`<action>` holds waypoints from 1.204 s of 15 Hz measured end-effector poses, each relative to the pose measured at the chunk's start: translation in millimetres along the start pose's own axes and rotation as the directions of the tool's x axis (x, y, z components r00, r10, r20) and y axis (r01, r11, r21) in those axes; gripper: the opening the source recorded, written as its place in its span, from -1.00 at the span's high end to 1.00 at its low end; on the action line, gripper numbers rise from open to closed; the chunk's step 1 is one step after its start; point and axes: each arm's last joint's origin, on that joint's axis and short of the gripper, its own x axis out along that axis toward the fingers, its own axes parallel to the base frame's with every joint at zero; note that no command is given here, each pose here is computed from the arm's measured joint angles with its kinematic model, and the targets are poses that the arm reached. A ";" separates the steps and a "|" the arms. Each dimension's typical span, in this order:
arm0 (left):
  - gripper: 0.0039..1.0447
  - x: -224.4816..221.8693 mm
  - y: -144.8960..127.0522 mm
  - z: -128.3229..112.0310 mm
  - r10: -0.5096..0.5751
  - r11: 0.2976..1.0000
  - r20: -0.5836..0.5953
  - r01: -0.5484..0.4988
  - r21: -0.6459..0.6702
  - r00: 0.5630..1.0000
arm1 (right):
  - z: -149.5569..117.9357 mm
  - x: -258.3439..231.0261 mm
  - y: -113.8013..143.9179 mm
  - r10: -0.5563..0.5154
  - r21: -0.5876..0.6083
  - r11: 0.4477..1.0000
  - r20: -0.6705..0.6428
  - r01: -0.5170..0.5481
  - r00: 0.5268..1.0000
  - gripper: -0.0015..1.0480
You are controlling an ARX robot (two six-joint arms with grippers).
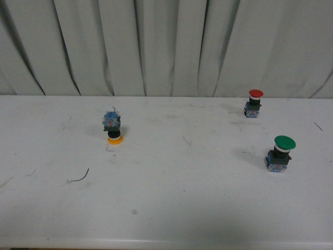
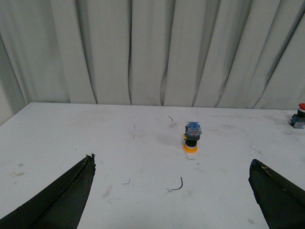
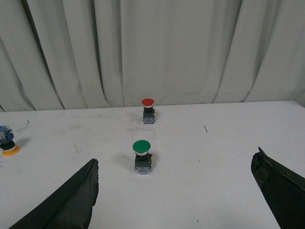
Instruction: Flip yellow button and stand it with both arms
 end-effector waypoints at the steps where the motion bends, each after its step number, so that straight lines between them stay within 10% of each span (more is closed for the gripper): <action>1: -0.88 0.0 0.0 0.0 0.000 1.000 0.000 0.000 0.000 1.000 | 0.0 0.0 0.0 0.000 0.000 1.000 0.000 0.000 1.000 -0.87; 2: -0.88 0.0 0.0 0.0 0.000 1.000 0.000 0.000 0.000 1.000 | 0.0 0.0 0.0 0.000 0.000 1.000 0.000 0.000 1.000 -0.87; 3: -0.88 12.5 7.0 25.0 0.313 0.942 -0.254 -0.333 -0.040 0.915 | 0.0 0.0 0.0 0.000 0.000 1.000 0.000 0.000 1.000 -0.87; 8: -0.88 170.8 11.5 66.3 0.091 0.995 -0.226 -0.098 -0.017 0.970 | 0.0 0.0 0.0 0.000 0.000 1.000 0.000 0.000 1.000 -0.87; 13: -0.88 301.5 -26.5 2.7 0.014 1.000 -0.531 -0.002 0.022 0.847 | 0.0 0.0 0.0 0.000 0.000 1.000 0.000 0.000 1.000 -0.87; 18: -0.88 344.9 -67.8 9.1 -0.138 0.990 -0.631 0.104 -0.091 0.763 | 0.0 0.0 0.0 0.000 0.000 1.000 0.000 0.000 1.000 -0.87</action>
